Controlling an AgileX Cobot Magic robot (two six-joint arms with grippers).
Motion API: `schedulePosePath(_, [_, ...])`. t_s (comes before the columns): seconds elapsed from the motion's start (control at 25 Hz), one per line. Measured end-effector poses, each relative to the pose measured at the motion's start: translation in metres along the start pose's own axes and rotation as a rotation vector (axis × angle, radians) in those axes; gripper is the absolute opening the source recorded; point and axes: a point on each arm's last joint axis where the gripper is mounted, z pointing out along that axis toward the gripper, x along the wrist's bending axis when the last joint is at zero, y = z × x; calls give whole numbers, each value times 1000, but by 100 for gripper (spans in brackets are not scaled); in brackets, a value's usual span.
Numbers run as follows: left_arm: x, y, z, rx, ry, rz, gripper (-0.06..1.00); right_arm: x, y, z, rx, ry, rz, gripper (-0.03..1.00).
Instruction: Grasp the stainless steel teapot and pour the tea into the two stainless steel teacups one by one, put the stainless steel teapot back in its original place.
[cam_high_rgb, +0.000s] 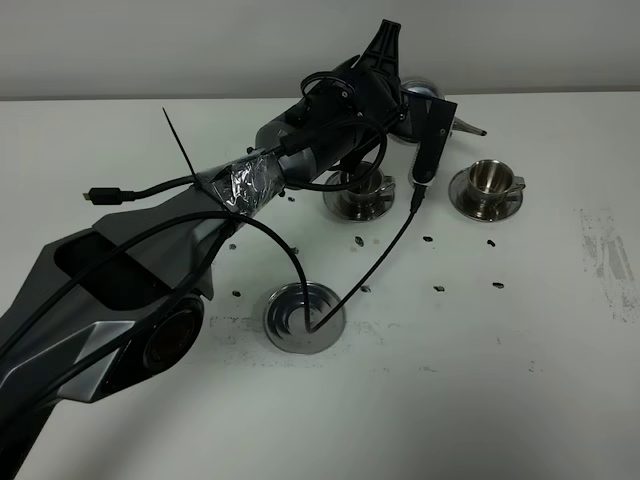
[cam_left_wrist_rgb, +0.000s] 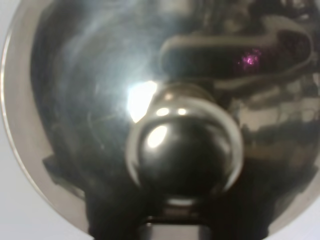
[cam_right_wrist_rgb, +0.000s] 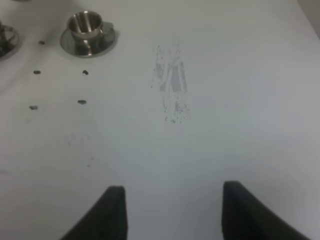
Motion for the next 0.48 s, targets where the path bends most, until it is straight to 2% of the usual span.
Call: schedulePosePath(0.48, [-9, 2, 9, 13, -11, 27, 17, 0, 0, 0, 0, 0, 0, 42])
